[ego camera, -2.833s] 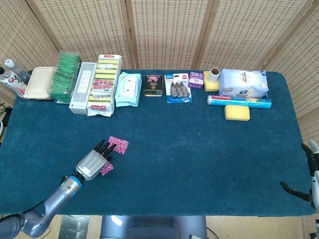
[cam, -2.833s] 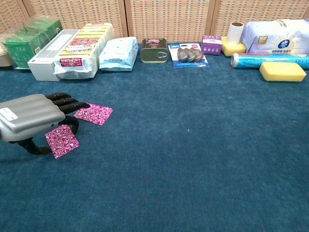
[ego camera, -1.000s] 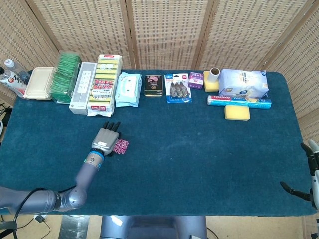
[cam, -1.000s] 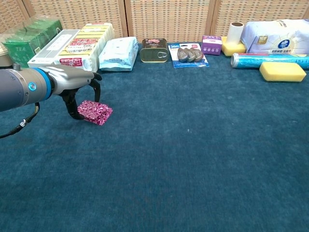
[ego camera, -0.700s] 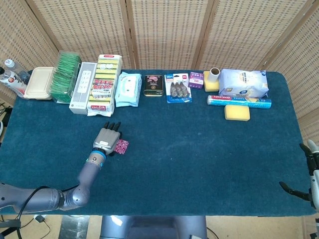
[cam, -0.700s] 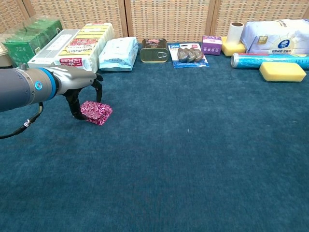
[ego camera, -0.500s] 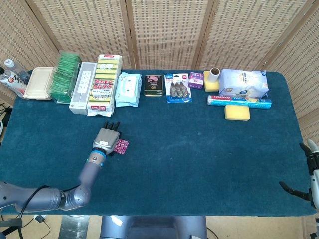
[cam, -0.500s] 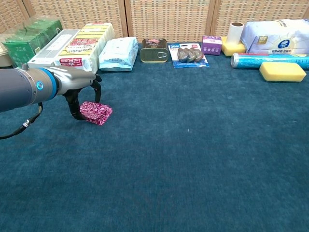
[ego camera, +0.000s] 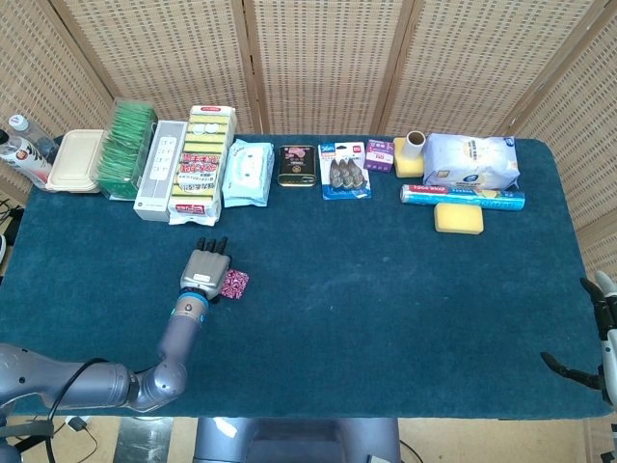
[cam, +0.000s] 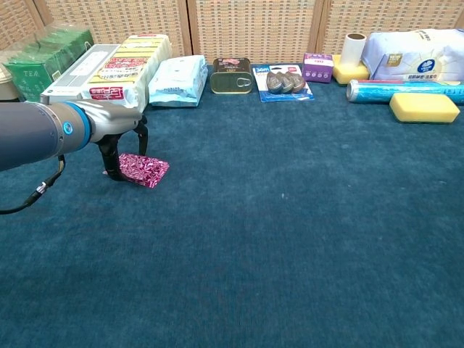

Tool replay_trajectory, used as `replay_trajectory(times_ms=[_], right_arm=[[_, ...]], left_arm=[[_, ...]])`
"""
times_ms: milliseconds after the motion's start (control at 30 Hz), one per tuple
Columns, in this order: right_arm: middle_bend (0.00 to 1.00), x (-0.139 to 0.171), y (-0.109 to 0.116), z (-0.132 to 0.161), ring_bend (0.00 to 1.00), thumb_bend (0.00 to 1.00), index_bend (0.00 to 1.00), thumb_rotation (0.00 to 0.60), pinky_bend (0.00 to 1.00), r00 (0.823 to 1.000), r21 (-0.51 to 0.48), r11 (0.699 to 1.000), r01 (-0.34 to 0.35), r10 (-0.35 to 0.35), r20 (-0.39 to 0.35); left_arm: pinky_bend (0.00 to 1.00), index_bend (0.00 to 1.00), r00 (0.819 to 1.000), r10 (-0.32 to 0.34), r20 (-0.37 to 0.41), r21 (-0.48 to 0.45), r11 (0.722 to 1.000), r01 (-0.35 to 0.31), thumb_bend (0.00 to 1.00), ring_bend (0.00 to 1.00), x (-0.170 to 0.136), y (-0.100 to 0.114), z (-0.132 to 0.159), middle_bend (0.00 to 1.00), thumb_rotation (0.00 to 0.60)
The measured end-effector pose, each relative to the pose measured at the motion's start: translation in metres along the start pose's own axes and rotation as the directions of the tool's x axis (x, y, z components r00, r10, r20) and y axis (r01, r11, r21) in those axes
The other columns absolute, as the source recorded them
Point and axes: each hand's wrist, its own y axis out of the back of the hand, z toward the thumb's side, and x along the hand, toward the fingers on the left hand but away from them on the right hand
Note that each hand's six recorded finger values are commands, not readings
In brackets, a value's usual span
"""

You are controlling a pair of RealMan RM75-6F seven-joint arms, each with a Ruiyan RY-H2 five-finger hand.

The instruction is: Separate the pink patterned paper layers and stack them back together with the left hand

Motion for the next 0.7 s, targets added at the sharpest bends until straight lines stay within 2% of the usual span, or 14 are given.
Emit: replay_trajectory(times_ms=[533, 700], right_arm=[[0.00, 0.0001, 0.0009, -0.0005, 0.00, 0.01, 0.00, 0.600, 0.00, 1.000, -0.004, 1.000, 0.003, -0.003, 0.001], [0.00, -0.0004, 0.0012, -0.0004, 0.00, 0.01, 0.00, 0.600, 0.00, 1.000, -0.005, 1.000, 0.001, -0.001, 0.000]], left_arm=[[0.03, 0.43, 1.000, 0.012, -0.009, 0.022, 1.000, -0.011, 0.25, 0.04, 0.0014, 0.0003, 0.0045, 0.00, 0.600], [0.03, 0.38, 1.000, 0.015, -0.006, 0.037, 0.999, -0.015, 0.24, 0.04, 0.0007, -0.0015, 0.0068, 0.00, 0.600]])
